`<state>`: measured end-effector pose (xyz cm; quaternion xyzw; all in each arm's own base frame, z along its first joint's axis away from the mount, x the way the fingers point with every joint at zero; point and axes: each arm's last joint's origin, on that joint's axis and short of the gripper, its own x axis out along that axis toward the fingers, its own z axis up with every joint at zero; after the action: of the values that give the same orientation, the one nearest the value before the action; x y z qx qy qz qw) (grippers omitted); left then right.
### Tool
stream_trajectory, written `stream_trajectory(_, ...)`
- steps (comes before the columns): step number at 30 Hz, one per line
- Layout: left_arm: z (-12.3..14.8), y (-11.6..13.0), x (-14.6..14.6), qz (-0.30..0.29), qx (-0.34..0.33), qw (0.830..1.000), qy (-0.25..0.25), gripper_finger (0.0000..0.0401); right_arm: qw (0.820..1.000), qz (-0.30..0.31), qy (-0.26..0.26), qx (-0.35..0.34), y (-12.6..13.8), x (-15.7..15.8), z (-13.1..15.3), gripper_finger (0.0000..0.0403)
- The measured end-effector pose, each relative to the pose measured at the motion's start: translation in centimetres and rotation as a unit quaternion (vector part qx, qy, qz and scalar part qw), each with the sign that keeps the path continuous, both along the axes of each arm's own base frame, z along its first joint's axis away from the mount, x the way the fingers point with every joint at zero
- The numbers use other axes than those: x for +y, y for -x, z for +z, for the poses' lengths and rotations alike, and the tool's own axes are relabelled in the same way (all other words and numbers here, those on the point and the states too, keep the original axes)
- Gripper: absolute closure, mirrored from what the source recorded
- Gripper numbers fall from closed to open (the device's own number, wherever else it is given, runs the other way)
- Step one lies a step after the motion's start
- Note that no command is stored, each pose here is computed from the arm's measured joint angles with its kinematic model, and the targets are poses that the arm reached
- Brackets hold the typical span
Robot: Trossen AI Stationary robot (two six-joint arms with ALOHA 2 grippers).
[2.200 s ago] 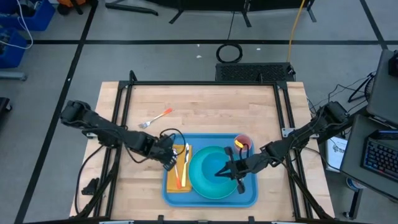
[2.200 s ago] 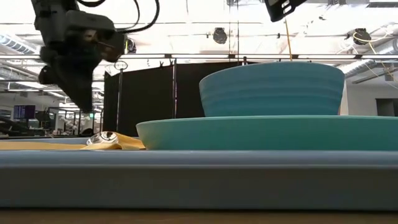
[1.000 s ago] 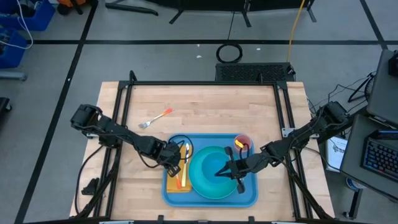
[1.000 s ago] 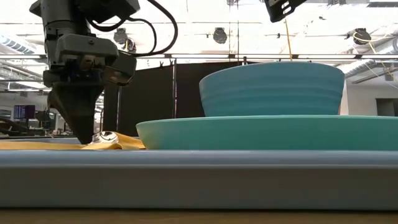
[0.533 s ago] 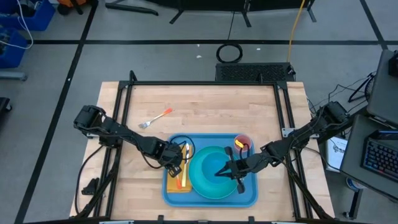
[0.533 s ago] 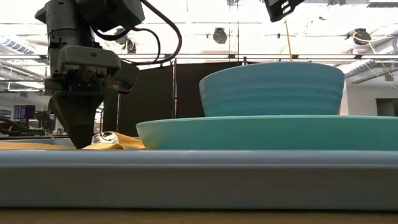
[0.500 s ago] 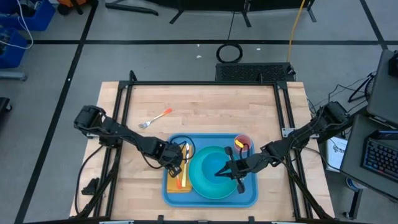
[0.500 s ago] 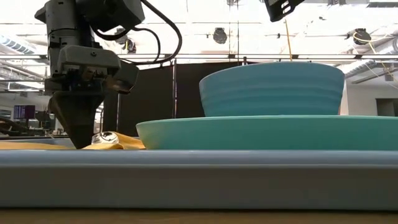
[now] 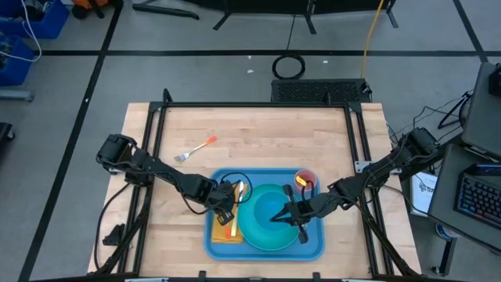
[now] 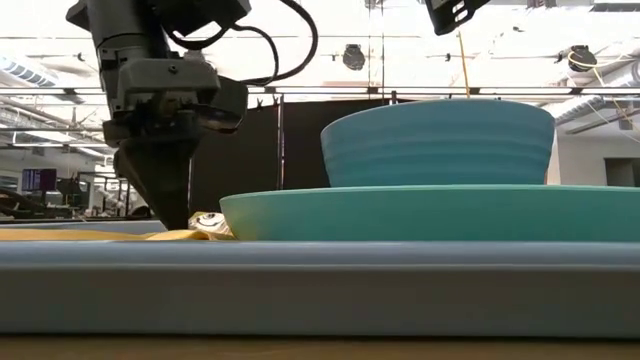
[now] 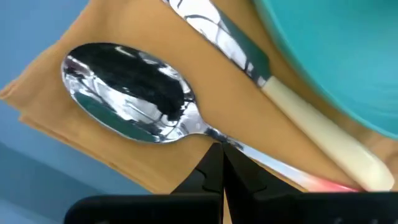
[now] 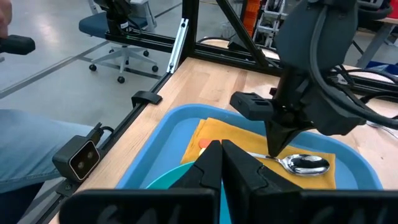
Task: Set up tray
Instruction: Put the orange spoon on top of the yellow napkin to the left of the yellow knife
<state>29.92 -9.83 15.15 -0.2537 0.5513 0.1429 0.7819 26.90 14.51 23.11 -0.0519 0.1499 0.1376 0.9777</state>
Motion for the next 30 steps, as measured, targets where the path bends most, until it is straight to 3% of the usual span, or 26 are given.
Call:
stream_trajectory(6,0.09,-0.10,-0.13,-0.017,-0.015,0.999,-0.023,0.0401,1.000,0.000,0.000,0.000,0.00,0.00,0.01,0.0403)
stream_trajectory(16,0.10,0.23,-0.85,-0.017,-0.001,1.000,0.011,0.0401,1.000,0.000,0.000,0.000,0.00,0.01,0.01,0.0403)
stream_trajectory(30,-0.04,0.14,-0.44,-0.010,0.002,1.000,0.000,0.0401,1.000,0.000,0.000,0.000,0.00,0.01,0.01,0.0403)
